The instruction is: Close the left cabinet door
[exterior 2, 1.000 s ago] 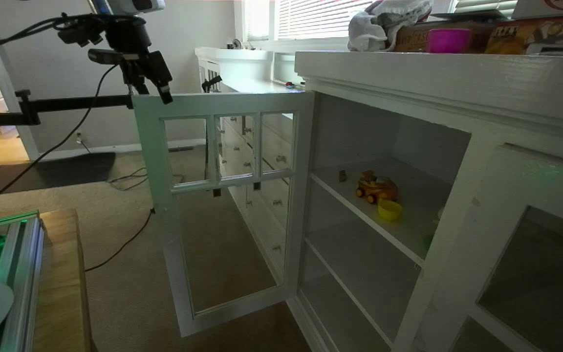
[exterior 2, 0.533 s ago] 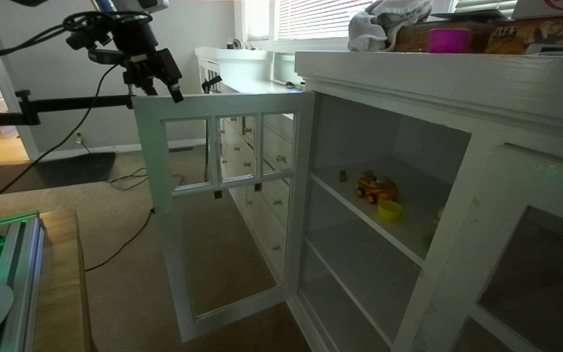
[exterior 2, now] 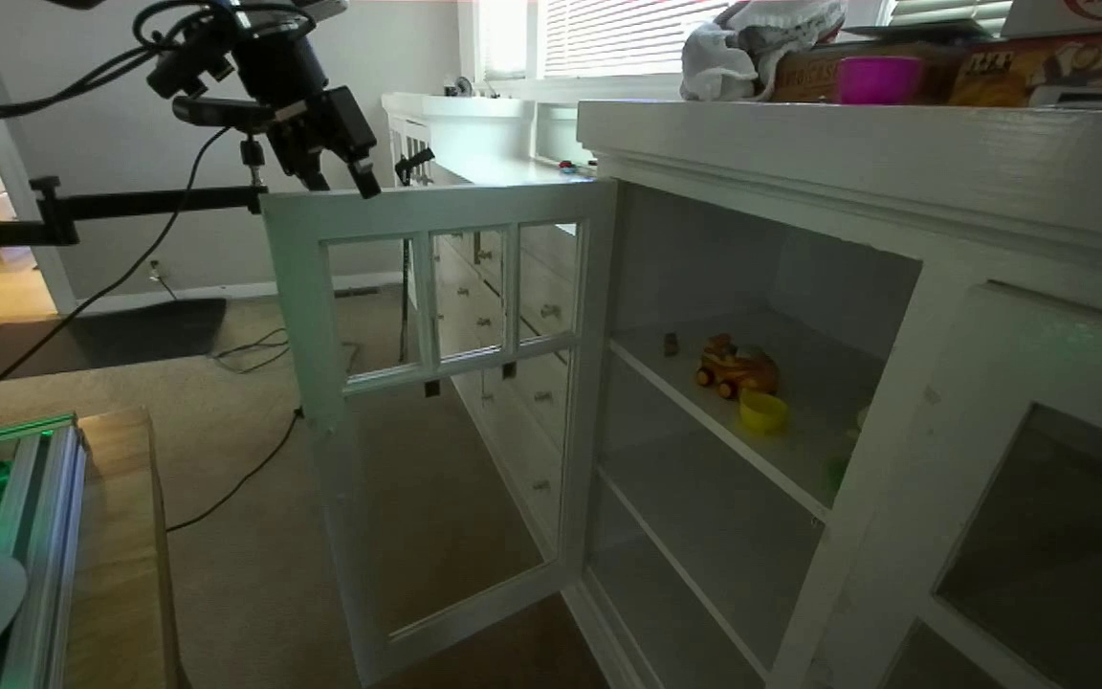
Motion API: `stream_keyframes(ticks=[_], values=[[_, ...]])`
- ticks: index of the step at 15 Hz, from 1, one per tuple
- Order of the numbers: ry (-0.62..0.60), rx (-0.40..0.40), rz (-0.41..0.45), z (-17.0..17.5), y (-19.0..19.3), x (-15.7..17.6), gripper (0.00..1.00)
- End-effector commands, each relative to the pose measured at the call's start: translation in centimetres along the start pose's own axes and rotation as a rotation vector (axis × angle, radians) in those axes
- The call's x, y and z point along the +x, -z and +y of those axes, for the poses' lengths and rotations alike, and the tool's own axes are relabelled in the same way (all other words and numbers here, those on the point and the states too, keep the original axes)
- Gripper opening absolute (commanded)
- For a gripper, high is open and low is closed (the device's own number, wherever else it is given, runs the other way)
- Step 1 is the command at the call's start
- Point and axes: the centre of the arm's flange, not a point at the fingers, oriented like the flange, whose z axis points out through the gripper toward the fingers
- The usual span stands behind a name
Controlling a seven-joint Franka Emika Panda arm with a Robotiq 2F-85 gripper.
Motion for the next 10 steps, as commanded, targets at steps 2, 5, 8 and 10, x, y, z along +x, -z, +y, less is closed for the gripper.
stream_keyframes(ticks=[2,5,8,10], values=[[-0.006,-0.076,0.005,3.7,0.0,0.5,1.0],[-0.015,-0.088,-0.019,6.2,-0.8,0.8,1.0],[-0.014,-0.102,-0.04,8.3,-2.0,0.8,1.0],[-0.014,-0.11,-0.049,9.6,-2.5,0.8,1.0]])
